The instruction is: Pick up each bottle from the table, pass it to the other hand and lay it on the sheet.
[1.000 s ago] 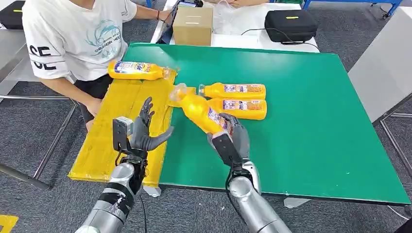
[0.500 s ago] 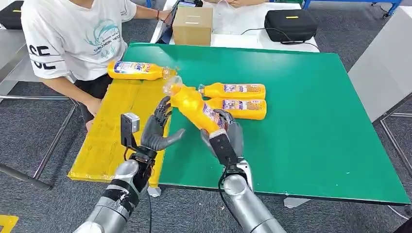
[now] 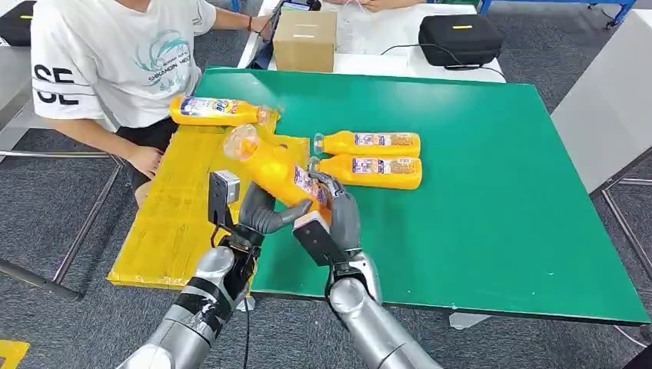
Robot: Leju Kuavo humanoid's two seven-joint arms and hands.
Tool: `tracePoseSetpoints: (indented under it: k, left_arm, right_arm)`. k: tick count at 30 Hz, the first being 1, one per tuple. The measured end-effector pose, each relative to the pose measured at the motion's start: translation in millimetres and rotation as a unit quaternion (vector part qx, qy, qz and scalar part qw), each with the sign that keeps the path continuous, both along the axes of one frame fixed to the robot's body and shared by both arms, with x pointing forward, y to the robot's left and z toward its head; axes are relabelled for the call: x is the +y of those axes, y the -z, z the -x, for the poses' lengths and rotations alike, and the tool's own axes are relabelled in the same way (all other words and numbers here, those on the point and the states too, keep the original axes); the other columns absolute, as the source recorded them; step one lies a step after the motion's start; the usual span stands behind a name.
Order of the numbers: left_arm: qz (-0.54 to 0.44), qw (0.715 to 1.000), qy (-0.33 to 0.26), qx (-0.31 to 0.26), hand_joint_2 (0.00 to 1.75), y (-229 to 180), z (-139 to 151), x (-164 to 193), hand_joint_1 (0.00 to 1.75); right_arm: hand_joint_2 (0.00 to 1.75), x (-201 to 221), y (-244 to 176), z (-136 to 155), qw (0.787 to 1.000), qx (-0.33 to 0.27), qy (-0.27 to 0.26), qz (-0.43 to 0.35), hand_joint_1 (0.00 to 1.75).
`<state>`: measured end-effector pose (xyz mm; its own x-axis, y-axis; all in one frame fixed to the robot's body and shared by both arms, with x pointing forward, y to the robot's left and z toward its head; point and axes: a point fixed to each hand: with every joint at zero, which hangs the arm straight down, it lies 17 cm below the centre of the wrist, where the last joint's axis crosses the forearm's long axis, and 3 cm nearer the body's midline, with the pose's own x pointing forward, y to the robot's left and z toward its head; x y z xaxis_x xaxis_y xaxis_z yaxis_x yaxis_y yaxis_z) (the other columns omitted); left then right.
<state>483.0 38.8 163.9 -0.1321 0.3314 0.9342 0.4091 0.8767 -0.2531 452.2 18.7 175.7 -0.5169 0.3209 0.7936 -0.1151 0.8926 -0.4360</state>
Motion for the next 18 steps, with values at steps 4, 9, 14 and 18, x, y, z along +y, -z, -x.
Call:
tracePoseSetpoints:
  k: [4,9,14,18]
  left_arm:
    - [0.001,1.0,-0.002,-0.002,1.75,-2.3,-1.3,0.5,0.0]
    - [-0.002,1.0,-0.012,-0.003,1.75,-2.0,-2.8,2.2,0.4]
    - [0.005,1.0,-0.017,-0.004,1.75,-3.3,-3.0,3.5,0.4]
    - [0.007,1.0,-0.018,-0.003,1.75,-2.8,-2.9,4.1,1.75]
  right_arm:
    - [1.75,6.6,2.6,1.3,1.0,0.004,-0.007,0.004,1.75]
    - [1.75,12.9,6.2,3.5,1.0,0.013,-0.016,0.003,1.75]
    - [1.75,17.1,4.7,3.1,1.0,0.016,-0.02,-0.001,1.75]
    - [1.75,17.2,6.3,3.2,1.0,0.019,-0.02,-0.002,1.75]
